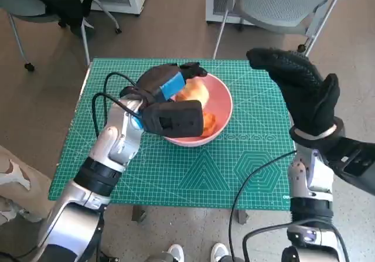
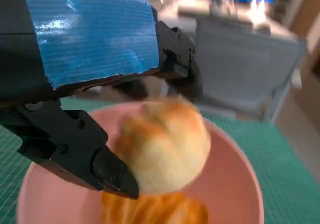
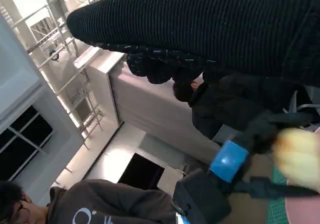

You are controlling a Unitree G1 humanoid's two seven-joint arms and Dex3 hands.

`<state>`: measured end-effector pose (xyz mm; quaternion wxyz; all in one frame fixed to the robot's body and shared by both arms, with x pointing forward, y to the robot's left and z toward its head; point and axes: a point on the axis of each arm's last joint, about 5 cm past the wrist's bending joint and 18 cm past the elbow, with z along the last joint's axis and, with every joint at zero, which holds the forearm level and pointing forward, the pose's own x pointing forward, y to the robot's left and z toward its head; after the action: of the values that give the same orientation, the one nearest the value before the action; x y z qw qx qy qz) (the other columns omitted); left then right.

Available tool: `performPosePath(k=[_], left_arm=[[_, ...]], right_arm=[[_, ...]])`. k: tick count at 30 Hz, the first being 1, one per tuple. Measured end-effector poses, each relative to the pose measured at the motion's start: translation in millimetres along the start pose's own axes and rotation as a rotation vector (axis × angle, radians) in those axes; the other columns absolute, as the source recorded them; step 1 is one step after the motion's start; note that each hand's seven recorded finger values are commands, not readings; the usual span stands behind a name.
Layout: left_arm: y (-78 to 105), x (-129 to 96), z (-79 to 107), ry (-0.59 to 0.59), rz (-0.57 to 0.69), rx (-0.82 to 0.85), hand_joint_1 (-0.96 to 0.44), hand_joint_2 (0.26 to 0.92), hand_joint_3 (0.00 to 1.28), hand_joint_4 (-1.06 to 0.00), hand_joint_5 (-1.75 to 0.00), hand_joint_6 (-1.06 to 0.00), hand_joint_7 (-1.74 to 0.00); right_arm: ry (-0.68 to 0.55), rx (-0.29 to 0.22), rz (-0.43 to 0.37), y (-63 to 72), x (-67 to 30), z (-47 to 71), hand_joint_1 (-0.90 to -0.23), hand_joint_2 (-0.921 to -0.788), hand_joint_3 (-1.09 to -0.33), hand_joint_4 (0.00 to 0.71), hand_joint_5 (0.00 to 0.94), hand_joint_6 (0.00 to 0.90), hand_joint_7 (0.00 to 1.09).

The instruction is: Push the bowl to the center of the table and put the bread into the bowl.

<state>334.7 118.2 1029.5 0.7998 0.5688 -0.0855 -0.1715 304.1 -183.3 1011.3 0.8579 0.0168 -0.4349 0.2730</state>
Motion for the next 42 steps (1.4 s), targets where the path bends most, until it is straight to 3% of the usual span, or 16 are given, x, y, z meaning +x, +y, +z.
performPosePath(k=[9,17,21,27,32,38,42], left_arm=[[0.5,-4,-2.7,-0.01,0.025,0.008,-0.45,0.76,0.03,0.0,0.0,-0.07,-0.15],[-2.5,-11,-13.2,-0.059,0.12,-0.078,-0.55,0.831,0.05,0.0,0.0,-0.09,-0.15],[-2.3,-19,-22.2,-0.088,0.237,-0.178,-0.61,0.88,0.06,0.0,0.0,-0.11,-0.16],[-2.4,-35,-37.4,-0.187,0.392,-0.482,-0.69,0.917,0.25,-0.05,-0.02,-0.17,-0.17],[-4.0,-44,-45.9,-0.282,0.405,-0.721,-0.71,0.92,0.36,-0.07,-0.02,-0.17,-0.16],[-2.1,-60,-53.3,-0.426,0.414,-0.951,-0.73,0.921,0.38,-0.06,-0.01,-0.14,-0.14],[5.4,-69,-53.6,-0.514,0.439,-0.969,-0.75,0.921,0.38,-0.06,-0.01,-0.13,-0.13]], right_arm=[[0.002,-0.001,-0.004,0.6,0.5,-0.2,-0.707,-0.921,-0.816,0.068,0.0,-0.001,0.33],[0.005,0.003,0.001,3.2,1.9,-1.3,-0.707,-0.921,-0.82,0.066,0.0,-0.001,0.33],[0.004,0.005,0.002,4.3,2.8,-1.3,-0.708,-0.921,-0.822,0.065,0.0,-0.001,0.33],[-0.002,0.005,0.009,5.9,5.1,-0.4,-0.705,-0.921,-0.826,0.061,0.0,-0.001,0.33],[-0.01,0.008,0.014,8.0,8.0,-0.1,-0.704,-0.921,-0.828,0.053,0.0,-0.001,0.32],[-0.016,0.006,0.023,12.7,13.7,-0.5,-0.703,-0.921,-0.828,0.037,0.0,-0.001,0.3],[-0.022,-0.01,0.044,17.7,19.8,-0.9,-0.702,-0.921,-0.827,0.036,0.001,-0.001,0.3]])
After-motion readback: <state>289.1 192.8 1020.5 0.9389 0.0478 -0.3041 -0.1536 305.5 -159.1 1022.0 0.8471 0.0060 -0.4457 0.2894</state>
